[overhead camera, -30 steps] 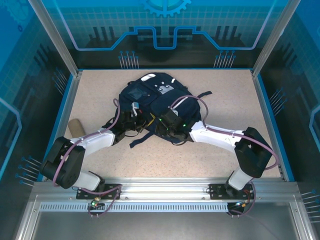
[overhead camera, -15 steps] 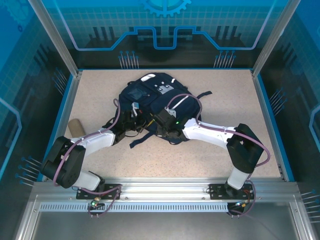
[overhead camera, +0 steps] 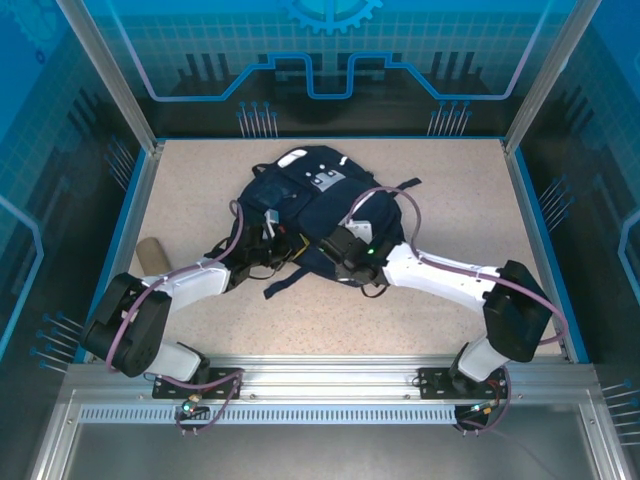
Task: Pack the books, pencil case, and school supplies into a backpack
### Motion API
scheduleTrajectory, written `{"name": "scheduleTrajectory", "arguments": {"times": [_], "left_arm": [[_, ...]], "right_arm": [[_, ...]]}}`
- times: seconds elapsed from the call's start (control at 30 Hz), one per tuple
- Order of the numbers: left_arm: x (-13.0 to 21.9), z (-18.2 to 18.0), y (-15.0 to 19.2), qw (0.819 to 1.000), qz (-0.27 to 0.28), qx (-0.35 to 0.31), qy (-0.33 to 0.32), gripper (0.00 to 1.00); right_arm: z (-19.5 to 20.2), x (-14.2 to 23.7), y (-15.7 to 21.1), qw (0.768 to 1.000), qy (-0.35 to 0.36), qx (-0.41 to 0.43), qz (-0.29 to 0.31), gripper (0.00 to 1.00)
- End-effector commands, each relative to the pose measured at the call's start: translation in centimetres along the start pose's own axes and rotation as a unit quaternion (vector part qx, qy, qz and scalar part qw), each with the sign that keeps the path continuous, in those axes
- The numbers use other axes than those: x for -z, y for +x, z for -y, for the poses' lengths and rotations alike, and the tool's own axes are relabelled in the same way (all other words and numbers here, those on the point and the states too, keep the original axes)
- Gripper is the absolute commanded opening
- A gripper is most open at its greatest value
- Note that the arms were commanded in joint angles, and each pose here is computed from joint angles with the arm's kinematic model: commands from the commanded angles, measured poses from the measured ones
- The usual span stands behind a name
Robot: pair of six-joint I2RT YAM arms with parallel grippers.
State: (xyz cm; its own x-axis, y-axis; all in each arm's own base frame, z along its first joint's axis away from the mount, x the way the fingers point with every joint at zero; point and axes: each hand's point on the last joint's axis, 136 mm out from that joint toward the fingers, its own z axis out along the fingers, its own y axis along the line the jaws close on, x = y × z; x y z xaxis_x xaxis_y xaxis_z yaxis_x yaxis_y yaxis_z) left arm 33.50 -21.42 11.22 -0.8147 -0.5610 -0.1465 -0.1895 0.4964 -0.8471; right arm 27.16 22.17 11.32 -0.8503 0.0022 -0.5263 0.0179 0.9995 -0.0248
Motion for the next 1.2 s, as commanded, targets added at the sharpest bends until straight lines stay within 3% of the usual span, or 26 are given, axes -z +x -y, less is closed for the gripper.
{"name": "scheduleTrajectory", "arguments": {"times": [0.0, 0.2, 0.37, 0.5, 0.57, 0.63, 1.0, 1.17], "left_arm": [[0.7, -1.8, -1.4, 0.999, 0.025, -0.014, -0.035, 0.00], [1.6, -2.7, -2.2, 0.998, 0.035, -0.016, -0.048, 0.00], [2.7, -2.6, -2.5, 0.998, 0.033, -0.026, -0.046, 0.00], [3.1, -1.1, -2.1, 0.999, 0.018, -0.041, -0.022, 0.00], [3.3, -0.5, -1.8, 0.999, 0.011, -0.043, -0.011, 0.00], [3.5, 0.0, -1.7, 0.999, 0.007, -0.046, -0.002, 0.00], [4.3, 2.7, -1.5, 0.998, 0.000, -0.053, 0.043, 0.00], [4.3, 3.0, -1.6, 0.998, -0.001, -0.053, 0.047, 0.00]], "right_arm": [[4.8, -0.1, -0.4, 0.996, 0.081, 0.040, -0.001, 0.03], [5.1, -0.9, -2.3, 0.995, 0.078, 0.065, -0.009, 0.02], [0.3, -1.3, -1.9, 0.992, -0.049, 0.112, -0.038, 0.07], [-4.1, 0.8, -1.1, 0.980, -0.174, 0.091, -0.044, 0.36], [-5.0, 1.5, -1.0, 0.979, -0.189, 0.065, -0.047, 0.49], [-5.8, 1.9, -0.8, 0.978, -0.197, 0.043, -0.055, 0.55], [-10.3, 2.0, 1.4, 0.972, -0.219, -0.008, -0.090, 0.59], [-11.8, 1.2, 2.2, 0.967, -0.229, -0.009, -0.115, 0.55]]}}
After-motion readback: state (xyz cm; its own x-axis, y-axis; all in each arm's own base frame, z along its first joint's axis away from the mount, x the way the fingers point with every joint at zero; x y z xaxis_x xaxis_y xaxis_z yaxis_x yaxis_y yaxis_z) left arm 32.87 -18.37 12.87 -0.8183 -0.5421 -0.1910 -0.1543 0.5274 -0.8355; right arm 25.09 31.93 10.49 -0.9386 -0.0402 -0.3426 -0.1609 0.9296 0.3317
